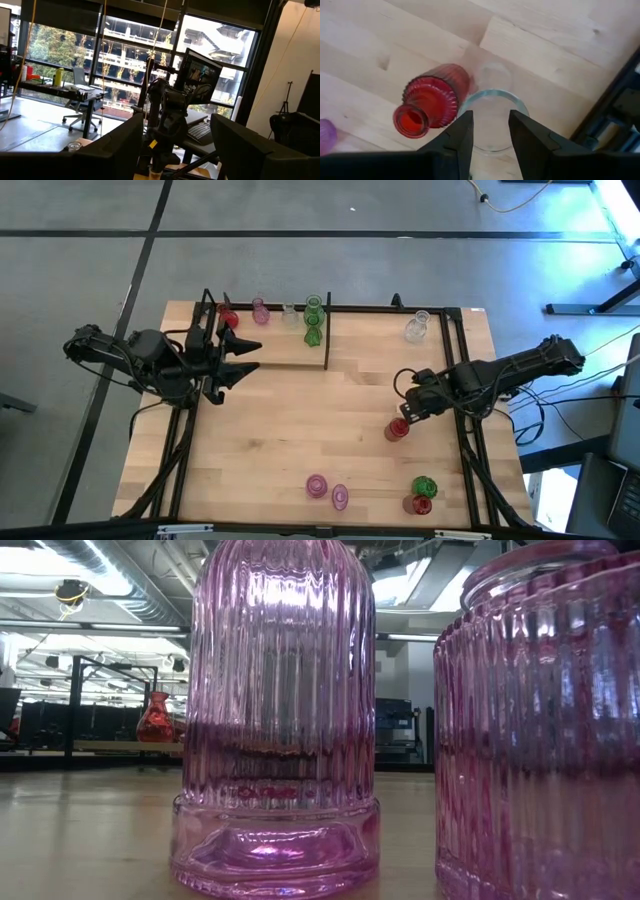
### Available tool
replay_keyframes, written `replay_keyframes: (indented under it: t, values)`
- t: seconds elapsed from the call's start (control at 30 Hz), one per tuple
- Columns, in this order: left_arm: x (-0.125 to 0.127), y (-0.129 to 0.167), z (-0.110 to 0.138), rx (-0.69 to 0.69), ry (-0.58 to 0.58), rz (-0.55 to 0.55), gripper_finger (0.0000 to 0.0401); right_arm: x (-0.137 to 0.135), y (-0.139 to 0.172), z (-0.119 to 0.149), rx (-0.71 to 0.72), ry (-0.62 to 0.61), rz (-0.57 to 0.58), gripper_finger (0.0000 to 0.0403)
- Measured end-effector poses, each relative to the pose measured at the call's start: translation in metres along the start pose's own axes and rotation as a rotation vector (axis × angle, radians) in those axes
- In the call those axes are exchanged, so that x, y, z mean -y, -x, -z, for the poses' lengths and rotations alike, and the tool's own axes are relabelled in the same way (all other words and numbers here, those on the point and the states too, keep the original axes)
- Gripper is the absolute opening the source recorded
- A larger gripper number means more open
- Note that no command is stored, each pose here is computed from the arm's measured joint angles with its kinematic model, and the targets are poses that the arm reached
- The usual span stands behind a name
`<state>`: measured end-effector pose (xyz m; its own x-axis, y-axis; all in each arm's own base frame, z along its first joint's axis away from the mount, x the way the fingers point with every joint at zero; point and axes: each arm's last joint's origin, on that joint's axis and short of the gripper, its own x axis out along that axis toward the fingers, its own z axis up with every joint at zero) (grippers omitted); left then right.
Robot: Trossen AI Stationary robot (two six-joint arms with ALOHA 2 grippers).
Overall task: Sort vases onto shelf
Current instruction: Put the bottom transparent vase on the shelf aligned with the other transparent vase
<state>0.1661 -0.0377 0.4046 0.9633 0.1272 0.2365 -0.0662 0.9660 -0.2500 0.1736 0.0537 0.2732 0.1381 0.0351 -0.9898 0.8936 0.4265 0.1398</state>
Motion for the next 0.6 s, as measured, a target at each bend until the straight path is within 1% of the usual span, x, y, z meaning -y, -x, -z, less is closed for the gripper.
replay_keyframes:
  t: [0.17,0.4,0.6]
  values:
    - [0.0,0.0,0.0,0.0,0.0,0.0,0.0224,-0.002,0.005,0.0,-0.003,0.0,-0.025,0.0127]
    - [0.0,0.0,0.0,0.0,0.0,0.0,0.0224,-0.004,0.004,0.0,-0.013,0.018,-0.027,0.0127]
    - [0.0,0.0,0.0,0.0,0.0,0.0,0.0224,-0.01,0.016,-0.002,0.026,0.02,-0.102,0.0127]
